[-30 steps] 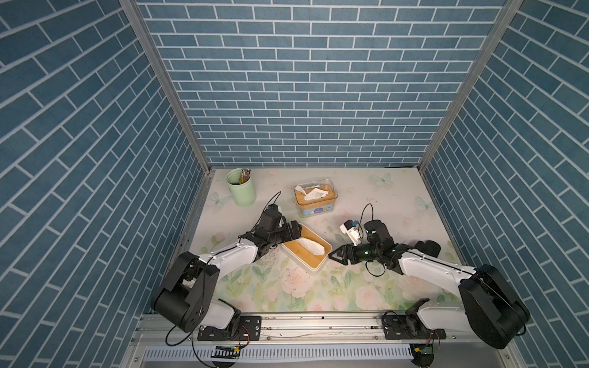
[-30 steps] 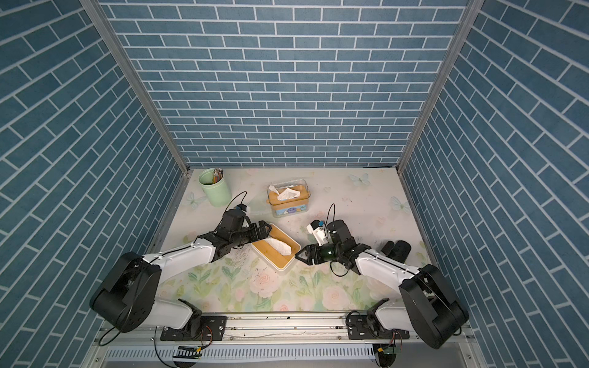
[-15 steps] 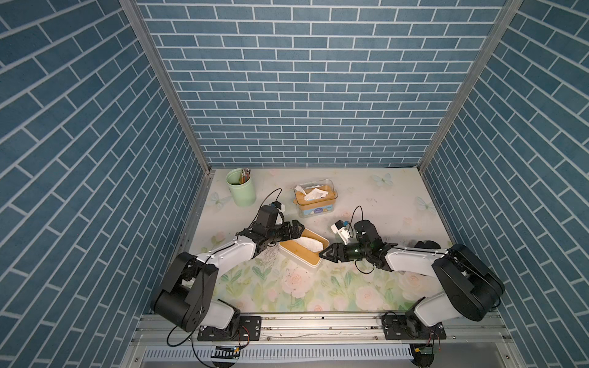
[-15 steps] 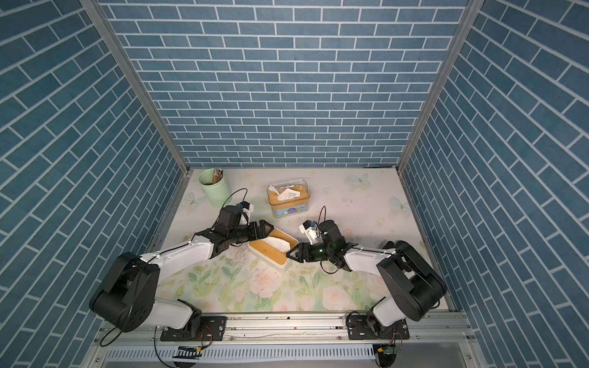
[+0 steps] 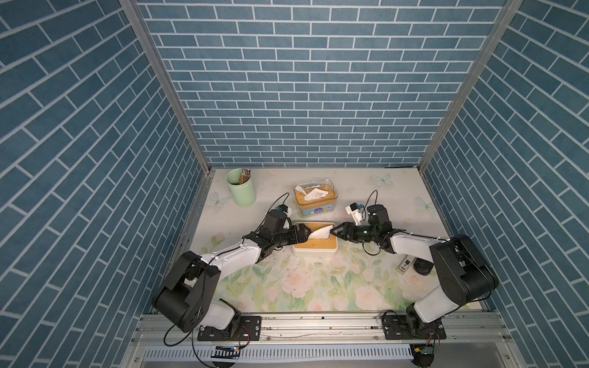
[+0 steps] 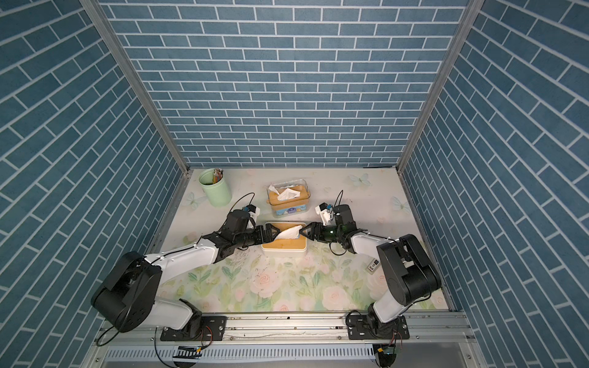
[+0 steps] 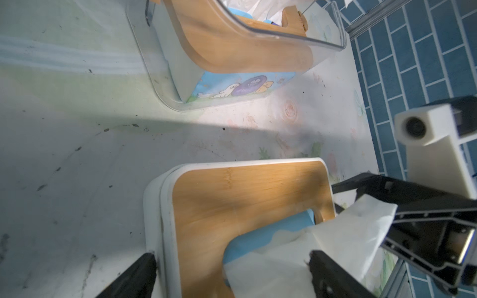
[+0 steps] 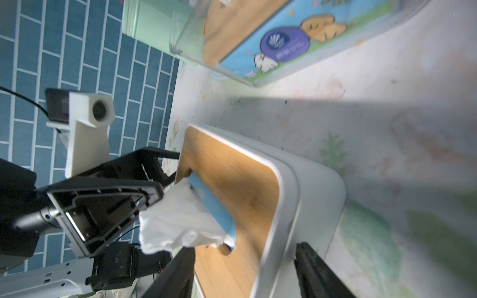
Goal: Put the tissue paper into the tissue box
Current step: Adjust the tissue box at the center of the board.
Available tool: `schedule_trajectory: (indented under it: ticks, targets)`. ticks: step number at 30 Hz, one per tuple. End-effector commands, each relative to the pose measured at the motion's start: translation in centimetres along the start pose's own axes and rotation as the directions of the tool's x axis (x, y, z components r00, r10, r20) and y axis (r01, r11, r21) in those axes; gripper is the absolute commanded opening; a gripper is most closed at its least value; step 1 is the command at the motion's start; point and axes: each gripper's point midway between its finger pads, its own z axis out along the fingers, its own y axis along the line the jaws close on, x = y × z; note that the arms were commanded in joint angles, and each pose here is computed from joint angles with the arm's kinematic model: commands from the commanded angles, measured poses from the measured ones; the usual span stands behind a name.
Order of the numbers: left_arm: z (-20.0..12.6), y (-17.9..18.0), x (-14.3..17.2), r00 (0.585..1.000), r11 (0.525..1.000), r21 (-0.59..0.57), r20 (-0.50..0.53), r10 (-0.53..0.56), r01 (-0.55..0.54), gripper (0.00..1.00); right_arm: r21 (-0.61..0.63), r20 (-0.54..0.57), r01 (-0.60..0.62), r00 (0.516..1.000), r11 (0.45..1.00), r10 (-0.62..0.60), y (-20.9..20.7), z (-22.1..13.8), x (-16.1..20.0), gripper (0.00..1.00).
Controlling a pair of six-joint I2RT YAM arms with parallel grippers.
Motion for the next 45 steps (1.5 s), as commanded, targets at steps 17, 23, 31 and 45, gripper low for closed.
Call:
schedule_trajectory:
  ticks: [17,23,31,45]
  targets:
    - [-19.3,7.3,-13.9,0.616,0.754,-0.623,0.682,0.394,0.208,1.00,0.890,0.363,-0.058,0.693,0.453,-0.623,-5.3,-20.9,-9.6,0.82]
    - [-18.4,13.5,-14.4,0.656,0.680,-0.696,0.628,0.419,0.232,1.00,0.930,0.329,-0.094,0.648,0.356,-0.687,-8.6,-22.3,-8.4,0.92]
    - [-13.8,15.2,-14.1,0.670,0.686,-0.727,0.505,0.545,-0.010,1.00,0.939,0.255,0.007,0.658,0.344,-0.709,-12.7,-20.0,-8.5,1.00]
    - [-12.4,18.3,-13.0,0.627,0.775,-0.621,0.561,0.541,-0.113,1.00,0.875,0.358,0.103,0.522,0.474,-0.774,-13.5,-19.9,-8.2,1.00]
